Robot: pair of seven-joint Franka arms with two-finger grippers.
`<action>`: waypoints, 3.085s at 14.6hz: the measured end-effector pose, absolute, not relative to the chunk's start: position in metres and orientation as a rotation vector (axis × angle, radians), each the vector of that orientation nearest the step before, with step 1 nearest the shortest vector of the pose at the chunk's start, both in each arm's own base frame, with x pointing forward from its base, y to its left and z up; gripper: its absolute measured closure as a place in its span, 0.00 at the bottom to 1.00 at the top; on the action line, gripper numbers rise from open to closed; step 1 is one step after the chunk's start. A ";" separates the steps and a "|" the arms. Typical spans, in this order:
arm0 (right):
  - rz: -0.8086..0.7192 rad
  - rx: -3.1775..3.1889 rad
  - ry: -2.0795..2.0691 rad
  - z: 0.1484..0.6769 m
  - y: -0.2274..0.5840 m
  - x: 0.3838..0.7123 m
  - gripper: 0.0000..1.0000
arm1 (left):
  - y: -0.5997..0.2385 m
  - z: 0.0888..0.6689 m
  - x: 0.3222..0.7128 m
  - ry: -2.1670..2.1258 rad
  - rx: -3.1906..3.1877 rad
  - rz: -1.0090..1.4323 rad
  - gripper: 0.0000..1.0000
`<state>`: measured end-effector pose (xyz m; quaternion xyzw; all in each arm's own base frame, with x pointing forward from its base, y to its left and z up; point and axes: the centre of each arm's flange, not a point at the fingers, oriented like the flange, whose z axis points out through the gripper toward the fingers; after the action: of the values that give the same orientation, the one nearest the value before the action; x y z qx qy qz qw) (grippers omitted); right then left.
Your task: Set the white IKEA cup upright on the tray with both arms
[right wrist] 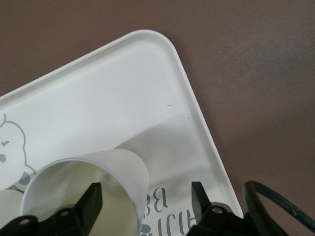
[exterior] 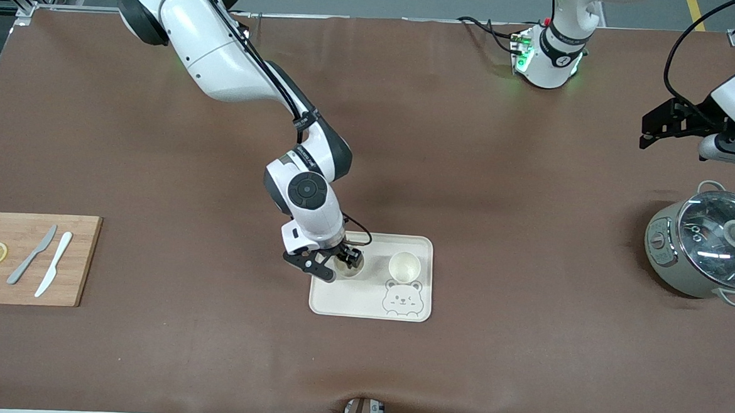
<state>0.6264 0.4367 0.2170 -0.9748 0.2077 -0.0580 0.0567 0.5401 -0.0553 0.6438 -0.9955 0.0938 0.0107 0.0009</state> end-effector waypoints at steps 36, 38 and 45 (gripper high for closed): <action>0.308 -3.096 0.118 0.591 -0.029 0.574 0.00 | -0.045 0.649 0.541 0.229 -3.117 -0.021 0.00; 0.301 -3.092 0.087 0.590 -0.045 0.570 0.00 | -0.045 0.649 0.541 0.229 -3.117 -0.021 0.00; 0.291 -3.090 0.076 0.593 -0.053 0.566 0.00 | -0.045 0.649 0.541 0.229 -3.117 -0.021 0.00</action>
<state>0.5663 -0.0526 0.5927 -0.9951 0.0244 0.0938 0.0184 0.5413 -0.0447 0.6494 -0.9973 0.0733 -0.0068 0.0083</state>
